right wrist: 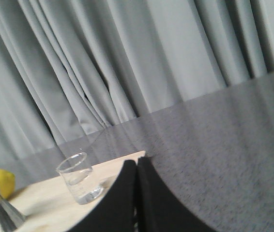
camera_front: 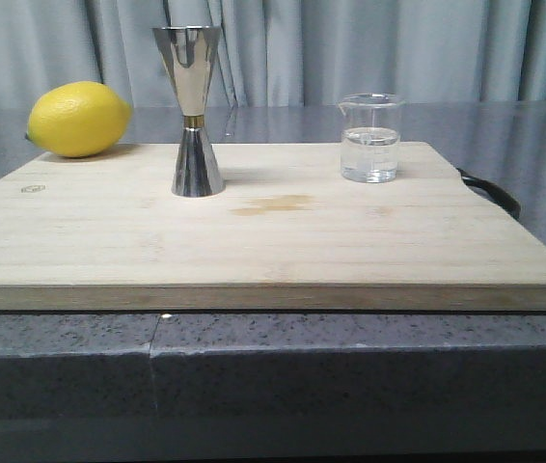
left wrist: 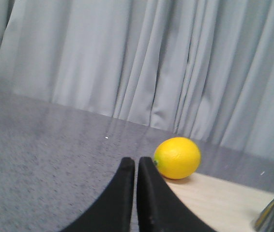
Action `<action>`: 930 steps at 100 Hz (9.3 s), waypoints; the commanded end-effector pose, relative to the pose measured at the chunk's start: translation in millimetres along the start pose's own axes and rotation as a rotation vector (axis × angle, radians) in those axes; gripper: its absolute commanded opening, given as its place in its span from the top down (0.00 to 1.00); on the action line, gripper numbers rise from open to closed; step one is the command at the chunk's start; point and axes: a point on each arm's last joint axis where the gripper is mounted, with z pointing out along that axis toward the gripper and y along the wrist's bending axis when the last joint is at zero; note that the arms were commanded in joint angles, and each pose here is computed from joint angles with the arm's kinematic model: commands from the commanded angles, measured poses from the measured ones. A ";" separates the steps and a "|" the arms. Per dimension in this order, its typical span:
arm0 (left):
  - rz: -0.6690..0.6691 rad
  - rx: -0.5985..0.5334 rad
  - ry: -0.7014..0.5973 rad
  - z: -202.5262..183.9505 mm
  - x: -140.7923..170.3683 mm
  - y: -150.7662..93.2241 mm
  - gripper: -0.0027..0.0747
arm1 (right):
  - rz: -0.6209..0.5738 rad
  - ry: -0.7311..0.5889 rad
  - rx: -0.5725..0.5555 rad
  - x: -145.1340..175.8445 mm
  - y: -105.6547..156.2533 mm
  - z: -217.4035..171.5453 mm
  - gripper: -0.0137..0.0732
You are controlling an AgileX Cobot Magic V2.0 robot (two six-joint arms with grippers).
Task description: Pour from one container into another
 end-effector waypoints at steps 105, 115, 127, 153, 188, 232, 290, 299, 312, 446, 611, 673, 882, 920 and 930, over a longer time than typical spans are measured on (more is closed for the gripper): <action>0.289 0.323 0.605 156.3 -33.8 -112.1 0.30 | -0.388 0.548 -0.007 -55.7 55.5 187.2 0.41; 0.295 0.324 0.577 165.0 -24.1 -118.0 0.30 | -0.388 0.521 -0.027 -44.5 56.2 194.0 0.40; 0.305 0.352 0.575 170.8 -7.5 -129.9 0.30 | -0.391 0.520 -0.062 -30.3 60.2 196.5 0.40; 0.307 0.373 0.555 179.8 25.7 -149.7 0.30 | -0.394 0.445 -0.087 -2.0 50.6 181.8 0.40; 0.282 0.342 0.532 189.0 51.1 -155.7 0.30 | -0.355 0.377 -0.081 13.4 39.4 165.7 0.40; 0.221 0.373 0.502 198.8 76.0 -159.9 0.31 | -0.357 0.392 -0.076 20.6 37.2 169.5 0.40; 0.233 0.387 0.433 207.6 96.0 -159.6 0.40 | -0.359 0.391 -0.074 25.9 35.6 173.2 0.40; 0.231 0.387 0.418 208.3 96.0 -159.7 0.40 | -0.359 0.391 -0.074 25.9 35.6 173.2 0.40; 0.232 0.390 0.409 208.6 95.5 -160.1 0.40 | -0.359 0.391 -0.074 25.9 35.6 173.2 0.40; 0.219 0.407 0.340 213.7 97.3 -163.3 0.99 | -0.388 0.325 -0.150 22.8 44.2 174.6 0.40; 0.190 0.523 0.320 195.8 40.4 -186.0 0.99 | -0.438 0.245 -0.341 84.2 61.2 243.5 0.23; 0.190 0.523 0.320 195.8 40.4 -186.0 0.99 | -0.437 0.238 -0.343 83.7 61.5 243.6 0.57; 0.221 0.583 0.405 182.9 50.8 -197.6 0.99 | -1.040 -0.014 -0.772 -33.5 163.8 246.5 0.61; 0.226 0.581 0.421 182.4 52.2 -197.1 0.99 | -1.120 -0.030 -0.783 -32.5 163.6 246.4 0.61; 0.226 0.581 0.423 182.4 52.3 -197.1 0.99 | -1.125 -0.029 -0.784 -32.2 163.5 246.4 0.61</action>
